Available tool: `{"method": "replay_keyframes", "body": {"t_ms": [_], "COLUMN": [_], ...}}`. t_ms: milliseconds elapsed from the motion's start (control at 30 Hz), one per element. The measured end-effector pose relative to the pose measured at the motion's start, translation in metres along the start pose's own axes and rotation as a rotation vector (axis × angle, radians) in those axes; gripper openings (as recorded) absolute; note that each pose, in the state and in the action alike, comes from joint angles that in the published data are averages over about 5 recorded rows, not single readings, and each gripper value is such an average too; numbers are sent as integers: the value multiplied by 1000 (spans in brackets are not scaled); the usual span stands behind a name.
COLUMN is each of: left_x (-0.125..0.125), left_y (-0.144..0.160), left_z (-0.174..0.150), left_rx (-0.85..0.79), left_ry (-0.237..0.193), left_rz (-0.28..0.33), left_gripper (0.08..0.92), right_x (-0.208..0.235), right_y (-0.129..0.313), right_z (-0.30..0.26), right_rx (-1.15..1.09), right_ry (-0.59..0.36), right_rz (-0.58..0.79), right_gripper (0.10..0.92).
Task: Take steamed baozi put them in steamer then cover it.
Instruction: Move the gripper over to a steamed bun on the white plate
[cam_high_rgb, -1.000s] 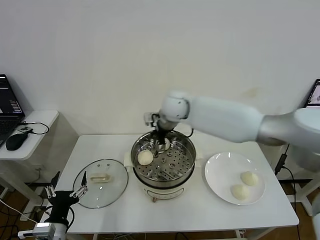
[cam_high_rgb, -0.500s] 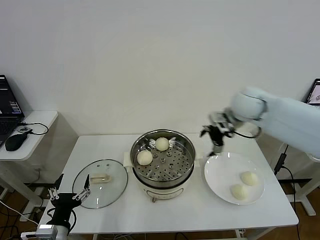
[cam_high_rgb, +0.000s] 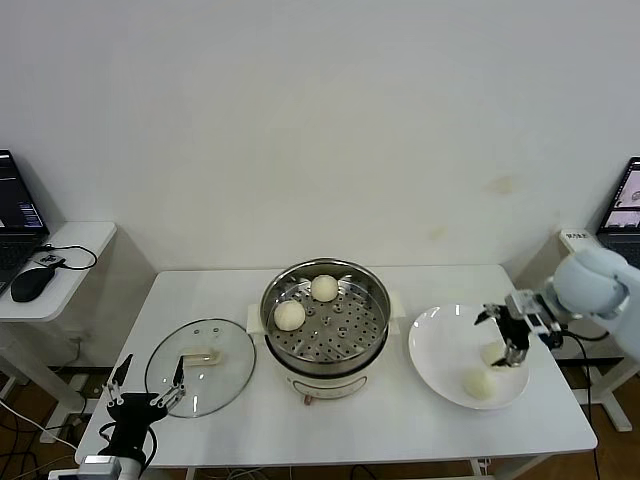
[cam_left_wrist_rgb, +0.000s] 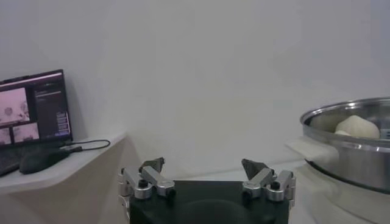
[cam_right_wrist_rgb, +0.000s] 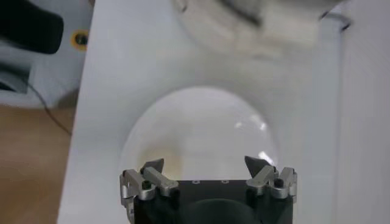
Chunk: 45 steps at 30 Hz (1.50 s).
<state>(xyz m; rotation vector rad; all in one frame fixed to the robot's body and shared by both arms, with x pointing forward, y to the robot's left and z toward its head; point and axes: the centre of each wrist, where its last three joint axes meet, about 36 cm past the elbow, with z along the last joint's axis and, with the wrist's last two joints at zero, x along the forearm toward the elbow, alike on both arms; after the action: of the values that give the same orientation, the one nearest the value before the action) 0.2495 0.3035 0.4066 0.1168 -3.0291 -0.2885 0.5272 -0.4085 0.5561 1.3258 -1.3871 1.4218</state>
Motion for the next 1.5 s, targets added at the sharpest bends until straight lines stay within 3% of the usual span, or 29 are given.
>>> {"method": "replay_keyframes", "body": {"t_ms": [800, 1267, 1500], "left_x": [2, 0, 1], "left_y": [4, 5, 4], "left_z": [4, 6, 4], "left_rx": [-7, -9, -6], "left_ry": [10, 11, 7], "left_rz": [-20, -24, -22], "left_gripper": [823, 823, 823], "right_x": [-83, -95, -95], "right_y": [13, 7, 3], "right_z": [10, 11, 8], "right_rx": [-21, -51, -51], "right_ry": [43, 45, 41], "right_rz": [-69, -83, -86], "right_gripper": [817, 629, 581]}}
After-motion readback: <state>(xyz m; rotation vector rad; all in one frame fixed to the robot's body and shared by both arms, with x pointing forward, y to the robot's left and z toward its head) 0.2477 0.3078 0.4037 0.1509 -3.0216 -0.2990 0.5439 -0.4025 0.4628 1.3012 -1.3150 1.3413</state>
